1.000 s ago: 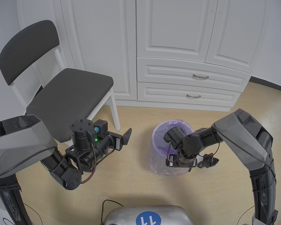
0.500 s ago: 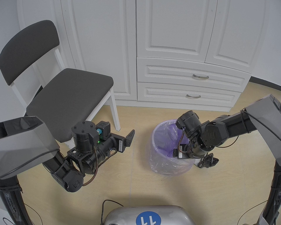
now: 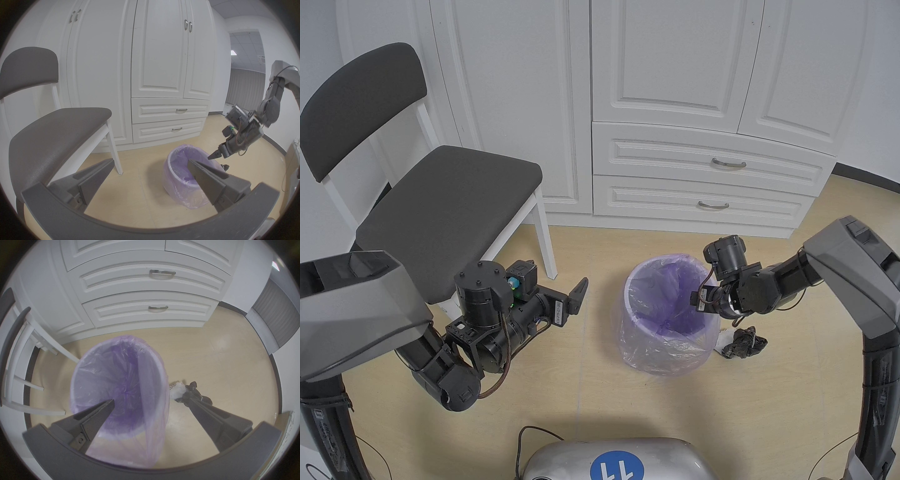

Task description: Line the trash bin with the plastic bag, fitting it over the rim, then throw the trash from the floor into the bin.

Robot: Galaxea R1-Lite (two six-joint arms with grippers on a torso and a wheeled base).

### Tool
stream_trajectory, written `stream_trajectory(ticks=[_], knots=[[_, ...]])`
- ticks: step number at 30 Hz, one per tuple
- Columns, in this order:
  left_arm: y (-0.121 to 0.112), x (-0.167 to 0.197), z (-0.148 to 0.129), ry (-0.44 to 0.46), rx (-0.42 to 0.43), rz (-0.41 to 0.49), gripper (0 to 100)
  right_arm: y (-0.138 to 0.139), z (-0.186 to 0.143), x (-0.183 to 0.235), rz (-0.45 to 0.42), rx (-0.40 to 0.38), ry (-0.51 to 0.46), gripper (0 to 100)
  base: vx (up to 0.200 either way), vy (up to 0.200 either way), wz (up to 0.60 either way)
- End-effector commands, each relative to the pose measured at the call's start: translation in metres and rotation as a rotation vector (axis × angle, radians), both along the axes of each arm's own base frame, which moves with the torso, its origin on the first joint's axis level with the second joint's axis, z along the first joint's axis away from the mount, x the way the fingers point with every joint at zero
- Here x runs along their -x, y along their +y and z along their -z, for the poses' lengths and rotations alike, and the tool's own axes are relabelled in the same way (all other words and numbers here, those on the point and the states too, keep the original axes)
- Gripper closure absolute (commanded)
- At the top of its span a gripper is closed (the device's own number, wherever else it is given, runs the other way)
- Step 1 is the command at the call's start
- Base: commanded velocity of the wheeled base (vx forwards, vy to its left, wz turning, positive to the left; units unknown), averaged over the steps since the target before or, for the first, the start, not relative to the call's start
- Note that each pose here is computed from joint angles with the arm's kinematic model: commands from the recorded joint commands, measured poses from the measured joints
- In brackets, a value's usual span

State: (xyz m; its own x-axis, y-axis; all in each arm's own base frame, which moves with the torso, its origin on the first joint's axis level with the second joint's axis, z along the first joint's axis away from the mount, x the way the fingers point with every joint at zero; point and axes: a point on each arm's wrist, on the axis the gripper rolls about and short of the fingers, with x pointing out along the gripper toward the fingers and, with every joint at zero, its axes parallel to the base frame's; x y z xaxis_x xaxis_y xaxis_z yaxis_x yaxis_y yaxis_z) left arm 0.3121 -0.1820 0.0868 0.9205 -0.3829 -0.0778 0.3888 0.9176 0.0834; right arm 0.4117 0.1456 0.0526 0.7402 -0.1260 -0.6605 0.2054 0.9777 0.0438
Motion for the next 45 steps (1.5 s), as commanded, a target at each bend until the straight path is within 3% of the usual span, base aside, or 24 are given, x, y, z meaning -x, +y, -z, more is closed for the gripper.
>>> stream_trajectory(ticks=[1,8,17,22,28,36,45], knots=[[-0.001,-0.001,0.004,0.002,-0.002,0.0,0,0.006,0.051,-0.01,-0.002,0.032,0.062,0,0.0,0.0,0.0],[-0.001,-0.002,0.005,-0.001,-0.002,-0.002,0,-0.008,0.06,-0.029,0.085,0.077,0.031,0,0.0,0.0,0.0],[0.002,-0.004,0.006,0.0,-0.003,-0.009,0,-0.033,0.03,-0.031,0.126,0.077,-0.011,0,0.0,0.0,0.0],[0.002,-0.004,0.006,0.0,-0.003,-0.011,0,-0.064,0.025,-0.036,0.16,0.1,-0.007,0,0.0,0.0,0.0],[0.002,-0.004,0.006,-0.001,-0.004,-0.011,0,-0.074,0.007,-0.034,0.179,0.093,-0.033,0,0.0,0.0,0.0],[0.002,-0.004,0.007,-0.001,-0.008,-0.011,0,-0.089,0.022,-0.033,0.158,0.119,0.028,0,0.0,0.0,0.0],[0.001,-0.003,0.009,0.005,-0.011,-0.008,0,-0.081,0.073,-0.048,0.133,0.119,0.097,0,0.0,0.0,0.0]])
